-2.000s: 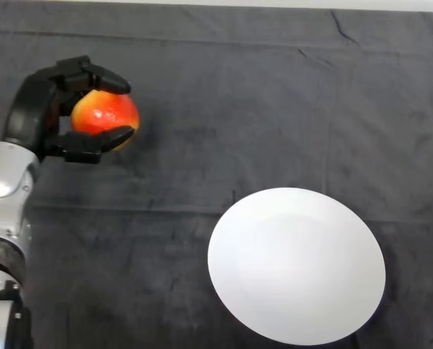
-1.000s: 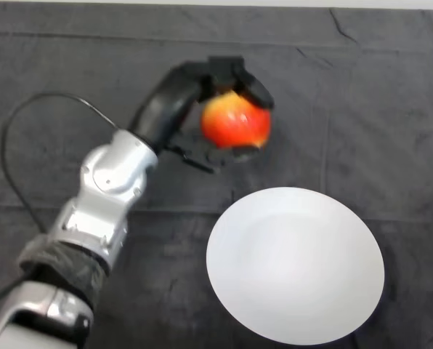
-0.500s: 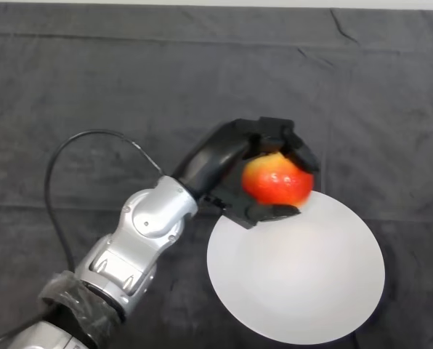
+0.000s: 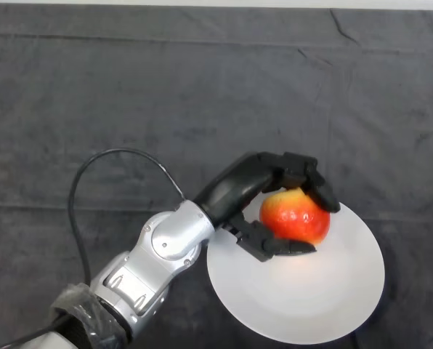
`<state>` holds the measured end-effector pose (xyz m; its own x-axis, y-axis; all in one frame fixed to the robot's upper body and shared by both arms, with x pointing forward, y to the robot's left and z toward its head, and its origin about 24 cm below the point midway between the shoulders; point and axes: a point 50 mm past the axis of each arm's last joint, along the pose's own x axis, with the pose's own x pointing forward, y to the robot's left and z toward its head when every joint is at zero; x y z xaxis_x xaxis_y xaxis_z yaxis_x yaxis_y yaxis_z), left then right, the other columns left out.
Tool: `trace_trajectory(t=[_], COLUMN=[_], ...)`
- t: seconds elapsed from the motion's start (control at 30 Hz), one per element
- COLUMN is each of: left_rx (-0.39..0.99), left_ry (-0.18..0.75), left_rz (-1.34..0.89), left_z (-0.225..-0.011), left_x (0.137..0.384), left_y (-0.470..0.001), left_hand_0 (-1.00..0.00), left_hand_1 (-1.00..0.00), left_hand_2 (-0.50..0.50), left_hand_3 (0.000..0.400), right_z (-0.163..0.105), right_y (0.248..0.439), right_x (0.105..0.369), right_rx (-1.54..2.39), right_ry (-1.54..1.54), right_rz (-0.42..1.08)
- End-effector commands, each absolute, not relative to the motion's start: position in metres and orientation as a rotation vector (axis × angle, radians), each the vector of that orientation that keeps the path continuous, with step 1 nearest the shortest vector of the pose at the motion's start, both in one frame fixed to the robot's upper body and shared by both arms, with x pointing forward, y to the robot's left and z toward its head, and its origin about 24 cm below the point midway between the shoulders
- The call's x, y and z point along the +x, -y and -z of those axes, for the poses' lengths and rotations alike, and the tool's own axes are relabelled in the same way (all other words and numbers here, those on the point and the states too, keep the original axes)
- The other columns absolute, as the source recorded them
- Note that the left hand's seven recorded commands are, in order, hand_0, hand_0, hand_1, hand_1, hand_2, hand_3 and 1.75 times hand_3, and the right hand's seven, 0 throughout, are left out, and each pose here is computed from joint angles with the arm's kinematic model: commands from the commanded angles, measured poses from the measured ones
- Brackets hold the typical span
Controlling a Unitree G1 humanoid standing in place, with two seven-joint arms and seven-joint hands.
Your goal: Move the apple to the plate
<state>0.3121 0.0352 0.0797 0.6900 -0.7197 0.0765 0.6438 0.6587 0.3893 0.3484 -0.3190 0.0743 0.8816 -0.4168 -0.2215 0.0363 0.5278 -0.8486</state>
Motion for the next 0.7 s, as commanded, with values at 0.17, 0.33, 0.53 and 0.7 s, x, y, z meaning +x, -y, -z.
trace_trajectory(t=[0.17, 0.33, 0.53, 0.7], left_rx=[0.459, 0.469, 0.472, 0.469], left_ry=[0.097, 0.090, 0.094, 0.104], left_rz=[0.799, 0.800, 0.793, 0.782], left_z=[-0.0515, -0.0512, -0.0532, -0.0563], left_x=[0.3145, 0.3161, 0.3183, 0.3202], left_y=[-0.0483, -0.0491, -0.0517, -0.0537], left_hand_0=[-0.34, 0.00, 0.00, 0.00], left_hand_1=[0.00, 0.00, 0.00, 0.00], left_hand_2=[-0.17, 0.00, 0.00, 0.00], left_hand_3=[0.136, 0.000, 0.000, 0.000], right_z=[-0.0613, -0.0613, -0.0613, -0.0613], right_y=[0.3243, 0.3243, 0.3243, 0.3243], right_x=[0.3383, 0.3384, 0.3384, 0.3384], right_rx=[-0.969, -0.970, -0.970, -0.970], right_ry=[-0.475, -0.475, -0.475, -0.475], right_rz=[0.278, 0.278, 0.278, 0.278])
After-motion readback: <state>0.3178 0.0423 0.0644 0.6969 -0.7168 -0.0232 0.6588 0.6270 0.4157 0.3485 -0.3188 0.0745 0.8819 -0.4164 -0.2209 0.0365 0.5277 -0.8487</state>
